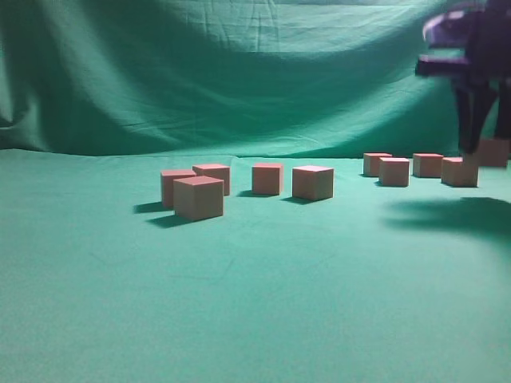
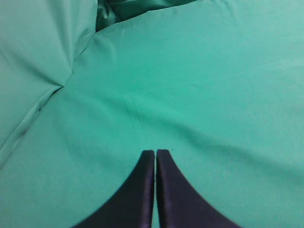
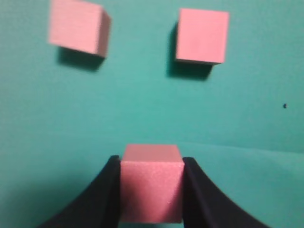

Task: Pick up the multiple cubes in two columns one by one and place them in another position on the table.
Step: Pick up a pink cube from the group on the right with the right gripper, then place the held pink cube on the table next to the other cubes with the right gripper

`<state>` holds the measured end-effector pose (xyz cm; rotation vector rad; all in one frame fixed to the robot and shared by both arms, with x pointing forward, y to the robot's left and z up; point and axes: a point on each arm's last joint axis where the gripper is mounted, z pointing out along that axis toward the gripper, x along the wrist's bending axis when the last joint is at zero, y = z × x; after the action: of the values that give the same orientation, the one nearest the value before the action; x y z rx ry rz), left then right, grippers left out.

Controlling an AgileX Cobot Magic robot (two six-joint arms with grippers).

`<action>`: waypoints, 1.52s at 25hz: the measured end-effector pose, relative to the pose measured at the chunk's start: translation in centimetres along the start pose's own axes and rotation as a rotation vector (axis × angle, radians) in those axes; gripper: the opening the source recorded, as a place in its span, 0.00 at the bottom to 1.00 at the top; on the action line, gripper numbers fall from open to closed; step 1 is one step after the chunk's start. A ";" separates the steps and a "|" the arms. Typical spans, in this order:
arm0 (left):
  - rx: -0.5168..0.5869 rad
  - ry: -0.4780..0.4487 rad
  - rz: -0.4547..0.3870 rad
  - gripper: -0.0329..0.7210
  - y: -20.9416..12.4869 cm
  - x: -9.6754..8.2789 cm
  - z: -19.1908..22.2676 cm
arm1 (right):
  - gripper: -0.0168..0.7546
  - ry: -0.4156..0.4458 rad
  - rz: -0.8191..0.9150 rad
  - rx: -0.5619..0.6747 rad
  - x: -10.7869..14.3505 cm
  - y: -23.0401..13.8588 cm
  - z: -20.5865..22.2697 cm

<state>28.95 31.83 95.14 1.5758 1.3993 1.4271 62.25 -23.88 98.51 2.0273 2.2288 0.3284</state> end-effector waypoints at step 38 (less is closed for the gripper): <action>0.000 0.000 0.000 0.04 0.0 0.0 0.0 | 0.34 0.176 -0.970 -0.041 21.8 -8.1 1.8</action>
<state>28.95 31.83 95.14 1.5758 1.3993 1.4271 52.59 -2.74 96.26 0.7197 2.9231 0.4272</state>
